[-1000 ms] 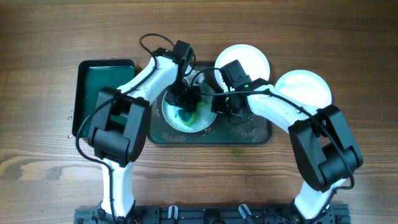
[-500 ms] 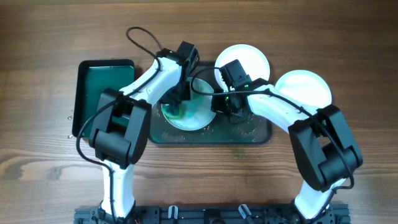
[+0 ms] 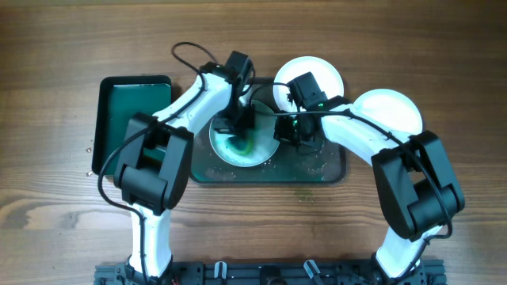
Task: Clean dirty plates on tray and stack at the side
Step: 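Scrub the second plate with the sponge in the left gripper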
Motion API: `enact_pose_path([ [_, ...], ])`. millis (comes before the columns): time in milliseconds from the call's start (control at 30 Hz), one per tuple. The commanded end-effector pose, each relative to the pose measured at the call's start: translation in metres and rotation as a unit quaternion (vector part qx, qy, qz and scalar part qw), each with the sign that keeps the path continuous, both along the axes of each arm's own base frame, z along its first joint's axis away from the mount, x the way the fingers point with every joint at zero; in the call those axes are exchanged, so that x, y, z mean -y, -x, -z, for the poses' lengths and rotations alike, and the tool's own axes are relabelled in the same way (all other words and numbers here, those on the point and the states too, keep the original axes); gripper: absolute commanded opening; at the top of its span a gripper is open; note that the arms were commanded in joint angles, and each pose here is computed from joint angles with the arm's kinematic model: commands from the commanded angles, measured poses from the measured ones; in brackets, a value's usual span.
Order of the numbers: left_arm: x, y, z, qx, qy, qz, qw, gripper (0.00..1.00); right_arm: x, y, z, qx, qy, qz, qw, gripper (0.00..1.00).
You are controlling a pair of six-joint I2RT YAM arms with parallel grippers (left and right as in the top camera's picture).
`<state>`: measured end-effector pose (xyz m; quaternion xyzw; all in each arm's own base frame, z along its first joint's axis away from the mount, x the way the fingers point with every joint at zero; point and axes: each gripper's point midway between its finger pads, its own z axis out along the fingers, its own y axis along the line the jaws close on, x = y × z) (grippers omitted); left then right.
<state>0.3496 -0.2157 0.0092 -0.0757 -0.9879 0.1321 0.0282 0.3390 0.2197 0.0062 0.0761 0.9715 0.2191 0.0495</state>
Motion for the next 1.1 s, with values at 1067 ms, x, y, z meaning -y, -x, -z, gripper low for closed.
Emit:
enact_pose_path([
  [1067,-0.004,0.056,0.006,-0.071,-0.005,0.162,0.984,0.04,-0.012,0.0,-0.001,0.002,-0.024,-0.019,1.0,0.04],
])
